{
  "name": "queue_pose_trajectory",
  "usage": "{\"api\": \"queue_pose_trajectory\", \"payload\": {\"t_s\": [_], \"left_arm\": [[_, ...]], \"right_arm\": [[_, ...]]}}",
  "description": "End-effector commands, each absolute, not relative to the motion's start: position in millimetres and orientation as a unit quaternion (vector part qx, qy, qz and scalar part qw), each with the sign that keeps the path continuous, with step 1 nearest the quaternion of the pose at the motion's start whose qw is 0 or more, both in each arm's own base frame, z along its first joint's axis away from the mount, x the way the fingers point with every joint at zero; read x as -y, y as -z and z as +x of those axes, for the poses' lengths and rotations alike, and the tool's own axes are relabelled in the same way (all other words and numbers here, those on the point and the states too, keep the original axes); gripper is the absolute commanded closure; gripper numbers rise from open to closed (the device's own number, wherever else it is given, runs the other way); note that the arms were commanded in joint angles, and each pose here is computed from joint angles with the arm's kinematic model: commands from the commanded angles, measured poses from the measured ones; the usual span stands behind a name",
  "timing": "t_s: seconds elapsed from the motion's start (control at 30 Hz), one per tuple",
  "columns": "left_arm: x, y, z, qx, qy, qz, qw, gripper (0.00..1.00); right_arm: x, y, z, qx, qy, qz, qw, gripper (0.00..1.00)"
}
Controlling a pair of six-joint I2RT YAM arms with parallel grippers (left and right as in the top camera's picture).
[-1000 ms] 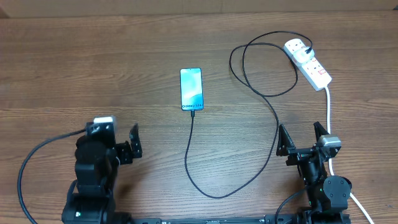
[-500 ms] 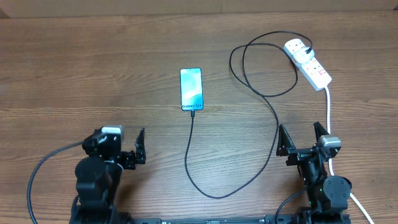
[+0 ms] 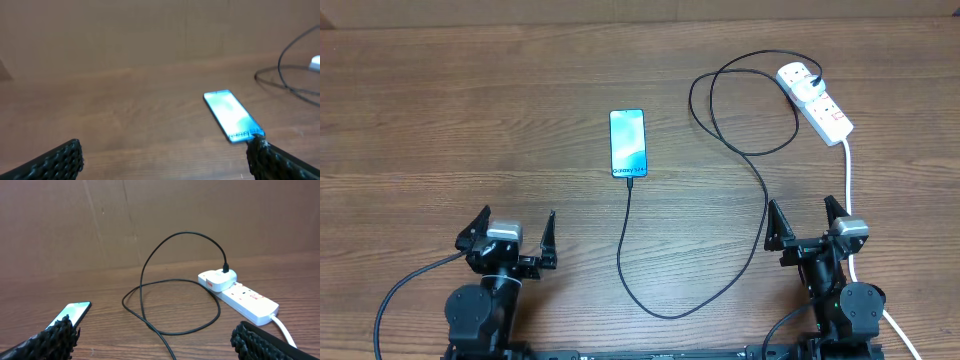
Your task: Plug charger to phone and switch on socket
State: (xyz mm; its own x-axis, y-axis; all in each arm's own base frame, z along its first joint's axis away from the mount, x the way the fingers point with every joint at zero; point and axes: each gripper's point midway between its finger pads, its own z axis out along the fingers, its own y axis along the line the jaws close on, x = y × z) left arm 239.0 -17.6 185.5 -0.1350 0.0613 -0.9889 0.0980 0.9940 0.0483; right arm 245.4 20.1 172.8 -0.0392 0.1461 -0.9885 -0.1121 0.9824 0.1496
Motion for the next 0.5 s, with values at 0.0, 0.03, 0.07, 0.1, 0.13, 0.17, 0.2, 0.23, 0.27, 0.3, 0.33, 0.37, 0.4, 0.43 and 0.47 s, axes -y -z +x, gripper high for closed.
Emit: {"api": "queue_pose_trajectory", "payload": {"t_s": [0.0, 0.03, 0.07, 0.1, 0.13, 0.17, 0.2, 0.23, 0.27, 0.3, 0.33, 0.37, 0.4, 0.43, 0.47], "left_arm": [[18, -177, 241, -0.741, 0.015, 0.054, 0.669, 0.00], [18, -175, 242, -0.737, 0.019, 0.050, 0.674, 0.00], [18, -173, 243, -0.733, 0.023, 0.046, 0.679, 0.00], [18, -172, 243, -0.729, 0.027, 0.041, 0.683, 0.00], [18, -171, 244, -0.724, 0.031, 0.037, 0.689, 0.00], [18, -169, 245, -0.719, 0.034, 0.033, 0.694, 0.00], [18, -167, 246, -0.716, 0.037, 0.030, 0.696, 0.00], [17, -165, 246, -0.721, 0.038, 0.027, 0.692, 0.00], [17, -165, 246, -0.720, 0.038, 0.026, 0.692, 0.00], [17, -165, 246, -0.720, 0.037, 0.026, 0.692, 0.00], [16, -165, 246, -0.720, 0.035, 0.025, 0.692, 0.00], [16, -164, 246, -0.722, 0.034, 0.024, 0.691, 0.00], [15, -161, 246, -0.726, 0.030, 0.025, 0.687, 0.00], [14, -156, 246, -0.733, 0.028, 0.022, 0.679, 0.00], [13, -156, 246, -0.733, 0.026, 0.020, 0.680, 0.00]], "right_arm": [[-18, -171, 246, -0.713, -0.089, 0.014, 0.696, 0.00], [-18, -172, 246, -0.713, -0.089, 0.013, 0.696, 0.00], [-18, -172, 246, -0.713, -0.089, 0.013, 0.696, 0.00], [-18, -171, 246, -0.713, -0.089, 0.014, 0.696, 0.00], [-18, -172, 246, -0.713, -0.089, 0.013, 0.696, 0.00], [-18, -172, 246, -0.713, -0.089, 0.013, 0.696, 0.00], [-18, -172, 246, -0.713, -0.089, 0.013, 0.696, 0.00], [-18, -172, 246, -0.713, -0.089, 0.013, 0.696, 0.00], [-18, -172, 246, -0.713, -0.089, 0.013, 0.696, 0.00], [-18, -172, 246, -0.713, -0.089, 0.013, 0.696, 0.00], [-18, -172, 246, -0.713, -0.089, 0.013, 0.696, 0.00], [-18, -172, 246, -0.713, -0.089, 0.013, 0.696, 0.00], [-18, -172, 246, -0.713, -0.089, 0.013, 0.696, 0.00], [-18, -172, 246, -0.713, -0.089, 0.013, 0.696, 0.00], [-18, -172, 246, -0.713, -0.089, 0.013, 0.696, 0.00]]}}
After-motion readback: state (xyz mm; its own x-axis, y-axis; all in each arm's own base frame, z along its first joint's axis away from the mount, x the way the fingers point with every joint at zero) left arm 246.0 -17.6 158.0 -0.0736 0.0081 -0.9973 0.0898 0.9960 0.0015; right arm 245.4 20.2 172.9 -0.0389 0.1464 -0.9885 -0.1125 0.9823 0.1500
